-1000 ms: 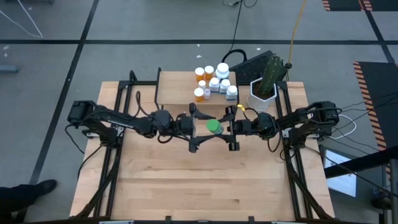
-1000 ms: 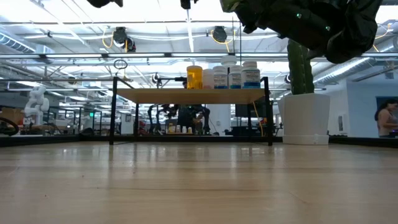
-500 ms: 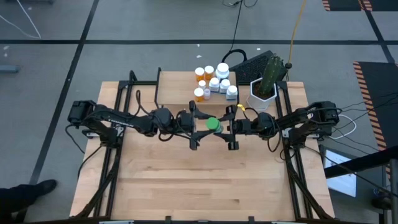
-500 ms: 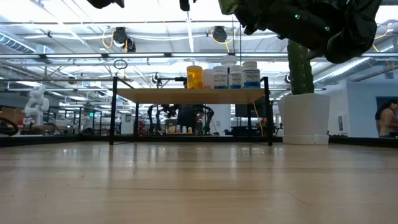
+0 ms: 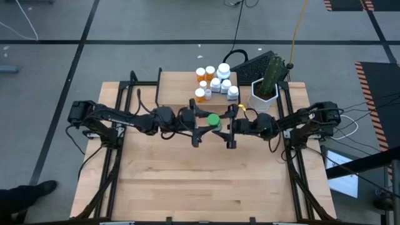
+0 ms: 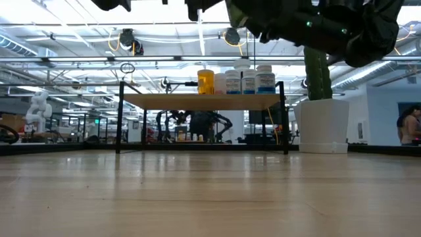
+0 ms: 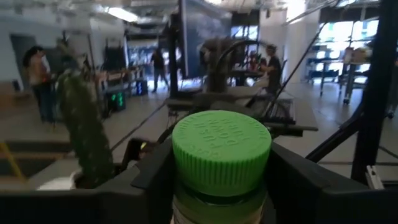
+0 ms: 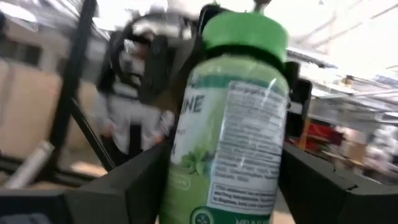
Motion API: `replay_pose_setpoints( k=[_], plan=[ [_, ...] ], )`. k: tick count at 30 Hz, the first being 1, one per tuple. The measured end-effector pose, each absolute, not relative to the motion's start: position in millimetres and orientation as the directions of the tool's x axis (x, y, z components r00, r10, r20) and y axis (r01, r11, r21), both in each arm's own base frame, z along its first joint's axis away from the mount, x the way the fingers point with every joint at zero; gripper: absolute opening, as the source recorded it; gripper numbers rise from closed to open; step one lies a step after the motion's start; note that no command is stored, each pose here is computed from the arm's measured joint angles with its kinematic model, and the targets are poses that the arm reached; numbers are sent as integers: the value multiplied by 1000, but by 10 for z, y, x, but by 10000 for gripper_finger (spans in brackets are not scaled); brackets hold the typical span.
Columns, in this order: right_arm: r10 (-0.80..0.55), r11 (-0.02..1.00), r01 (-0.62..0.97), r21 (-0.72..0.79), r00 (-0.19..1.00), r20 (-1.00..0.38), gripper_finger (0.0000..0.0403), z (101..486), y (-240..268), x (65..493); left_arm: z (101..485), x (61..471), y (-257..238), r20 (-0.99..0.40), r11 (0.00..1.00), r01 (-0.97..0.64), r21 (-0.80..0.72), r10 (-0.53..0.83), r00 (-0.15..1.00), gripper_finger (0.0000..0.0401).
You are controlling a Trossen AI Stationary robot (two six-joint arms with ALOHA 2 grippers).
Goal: Pick and place medicine bottles onto shelf by color
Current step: Put the green pill bottle on the shelf
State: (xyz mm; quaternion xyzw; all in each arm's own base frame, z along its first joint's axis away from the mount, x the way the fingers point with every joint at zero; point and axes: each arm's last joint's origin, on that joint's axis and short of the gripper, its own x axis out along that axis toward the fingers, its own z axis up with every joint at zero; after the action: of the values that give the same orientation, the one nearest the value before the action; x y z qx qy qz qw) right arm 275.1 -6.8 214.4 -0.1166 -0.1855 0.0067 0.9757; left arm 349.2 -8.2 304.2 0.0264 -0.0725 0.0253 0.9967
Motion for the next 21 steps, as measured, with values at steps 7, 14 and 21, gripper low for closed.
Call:
replay_pose_setpoints(
  k=[7,14,21],
  plan=[
    [-96,939,174,-297,961,258,323,2046,-112,2784,3003,3479,34,80,995,-100,11,99,992,211],
    [-196,912,255,-320,959,206,338,1997,-143,2792,3010,3454,150,59,991,-133,10,132,989,205],
    [-247,929,275,-249,959,136,338,1929,-232,2797,3136,3271,307,-4,976,-216,31,216,976,216]
  ],
)
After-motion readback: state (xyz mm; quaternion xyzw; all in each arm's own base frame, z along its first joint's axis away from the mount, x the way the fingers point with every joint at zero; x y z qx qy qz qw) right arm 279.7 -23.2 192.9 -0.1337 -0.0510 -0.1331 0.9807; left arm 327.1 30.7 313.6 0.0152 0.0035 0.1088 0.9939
